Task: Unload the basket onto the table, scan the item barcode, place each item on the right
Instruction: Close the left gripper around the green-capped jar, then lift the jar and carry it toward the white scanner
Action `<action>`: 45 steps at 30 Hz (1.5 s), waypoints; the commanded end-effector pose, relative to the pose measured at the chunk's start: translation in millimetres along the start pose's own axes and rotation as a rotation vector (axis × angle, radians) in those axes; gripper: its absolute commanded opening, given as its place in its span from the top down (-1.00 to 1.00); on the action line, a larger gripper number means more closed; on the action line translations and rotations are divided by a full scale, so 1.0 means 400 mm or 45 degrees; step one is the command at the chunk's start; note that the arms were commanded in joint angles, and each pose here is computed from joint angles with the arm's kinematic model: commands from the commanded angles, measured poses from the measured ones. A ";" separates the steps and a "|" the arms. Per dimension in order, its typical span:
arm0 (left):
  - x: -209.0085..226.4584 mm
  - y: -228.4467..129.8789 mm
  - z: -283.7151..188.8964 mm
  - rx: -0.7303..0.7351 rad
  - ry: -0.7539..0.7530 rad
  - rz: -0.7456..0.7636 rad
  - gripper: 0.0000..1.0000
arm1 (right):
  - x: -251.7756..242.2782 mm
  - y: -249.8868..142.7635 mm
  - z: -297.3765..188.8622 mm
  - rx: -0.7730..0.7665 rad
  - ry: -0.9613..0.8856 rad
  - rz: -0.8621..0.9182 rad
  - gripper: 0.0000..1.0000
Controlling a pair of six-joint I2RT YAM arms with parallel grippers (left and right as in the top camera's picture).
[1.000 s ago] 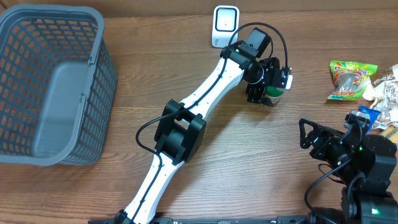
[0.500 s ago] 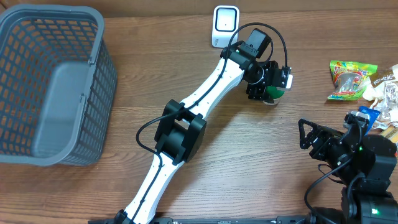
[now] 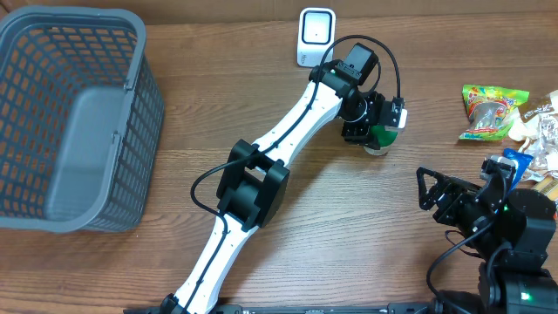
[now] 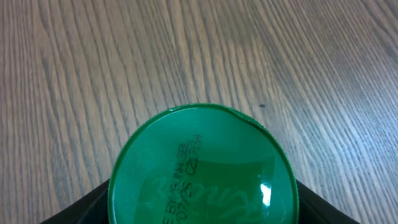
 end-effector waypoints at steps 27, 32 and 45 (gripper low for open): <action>-0.034 -0.002 -0.001 -0.084 -0.169 -0.208 0.78 | 0.013 0.012 -0.009 -0.023 0.026 -0.026 -0.66; -0.011 -0.003 -0.045 -0.152 -0.163 -0.314 0.91 | 0.013 0.013 -0.009 -0.026 0.027 -0.032 -0.67; 0.066 -0.084 -0.379 -0.831 -0.286 -0.443 0.77 | 0.031 0.070 -0.052 -0.146 -0.061 -0.148 -0.72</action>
Point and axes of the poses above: each gripper's point midway between its finger pads, its own z axis out along the fingers, its own x axis along the line the jaws close on, y = z × x, the point moved 9 cm from there along -z, back along the fingers, and after that the axes turned 6 degrees about -z, right-handed, at the moved point
